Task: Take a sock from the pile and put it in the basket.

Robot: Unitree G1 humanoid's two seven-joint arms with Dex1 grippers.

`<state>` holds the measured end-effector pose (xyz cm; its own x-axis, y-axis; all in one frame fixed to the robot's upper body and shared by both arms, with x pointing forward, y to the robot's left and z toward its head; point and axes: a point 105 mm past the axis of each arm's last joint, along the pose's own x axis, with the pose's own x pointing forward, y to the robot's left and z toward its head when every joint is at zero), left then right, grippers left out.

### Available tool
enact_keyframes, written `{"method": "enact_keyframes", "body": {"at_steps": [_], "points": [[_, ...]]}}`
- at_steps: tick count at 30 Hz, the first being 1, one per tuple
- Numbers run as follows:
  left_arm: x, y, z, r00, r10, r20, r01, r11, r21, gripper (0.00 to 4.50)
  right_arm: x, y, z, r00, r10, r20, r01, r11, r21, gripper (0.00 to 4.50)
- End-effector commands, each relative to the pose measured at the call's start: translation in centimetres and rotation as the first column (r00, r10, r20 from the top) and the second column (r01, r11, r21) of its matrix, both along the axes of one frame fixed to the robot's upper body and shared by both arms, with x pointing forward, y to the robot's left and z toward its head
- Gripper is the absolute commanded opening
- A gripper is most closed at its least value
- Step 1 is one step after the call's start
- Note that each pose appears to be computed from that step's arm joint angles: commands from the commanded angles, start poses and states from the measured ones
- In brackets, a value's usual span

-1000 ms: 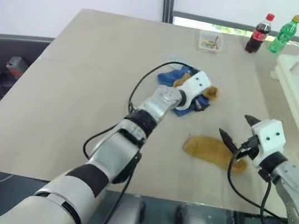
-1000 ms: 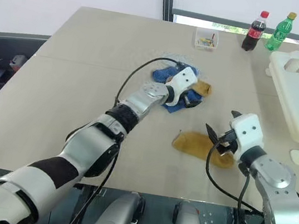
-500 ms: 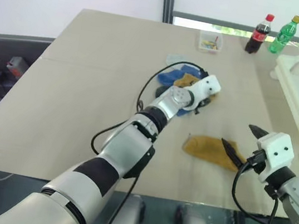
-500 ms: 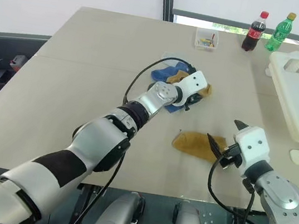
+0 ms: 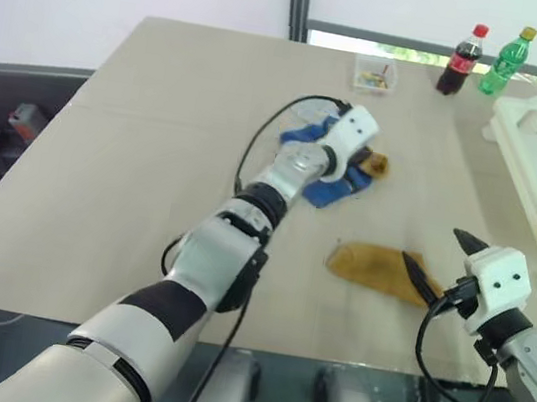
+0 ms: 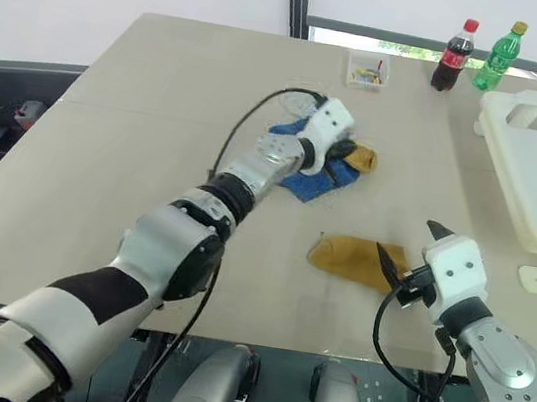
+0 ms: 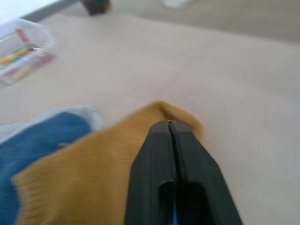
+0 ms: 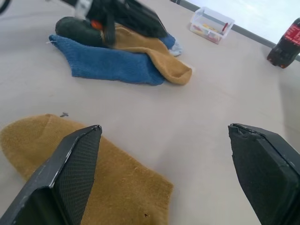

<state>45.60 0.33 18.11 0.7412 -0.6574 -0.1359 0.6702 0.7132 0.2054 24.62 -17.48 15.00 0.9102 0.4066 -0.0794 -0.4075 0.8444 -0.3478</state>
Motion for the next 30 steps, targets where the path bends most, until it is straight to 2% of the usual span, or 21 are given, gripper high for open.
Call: {"method": "enact_keyframes", "body": {"at_steps": [1,2,8,13,24,27,30], "points": [[0.4,1.3,1.4,0.997,0.054,-0.059,-0.064,0.983,-0.174,2.24,0.2,0.6,0.9,0.998,0.034,0.046,-0.034,0.999,-0.001,4.5],[0.5,1.8,1.2,0.993,0.074,-0.093,-0.092,0.972,-0.217,2.58,0.3,0.7,0.9,0.998,0.043,0.044,-0.043,0.999,-0.001,4.5],[0.8,3.3,-0.7,0.949,0.184,-0.255,-0.265,0.905,-0.333,2.58,1.0,1.3,1.0,0.995,0.097,0.031,-0.097,0.995,-0.013,4.5],[1.0,4.0,-1.8,0.921,0.276,-0.274,-0.354,0.888,-0.295,2.58,1.0,1.6,1.2,0.992,0.124,0.023,-0.123,0.992,-0.021,4.5],[-0.3,3.7,-3.0,0.902,0.325,-0.284,-0.402,0.872,-0.279,2.58,0.6,1.8,1.6,0.987,0.158,-0.013,-0.159,0.987,-0.034,4.5],[-0.6,3.4,-3.2,0.905,0.315,-0.286,-0.392,0.878,-0.276,1.76,0.8,2.1,1.7,0.985,0.17,-0.02,-0.17,0.985,-0.037,4.5],[-0.7,3.3,-2.8,0.911,0.31,-0.273,-0.383,0.881,-0.278,0.53,0.8,2.3,1.9,0.985,0.174,-0.019,-0.174,0.984,-0.037,4.5]]}}
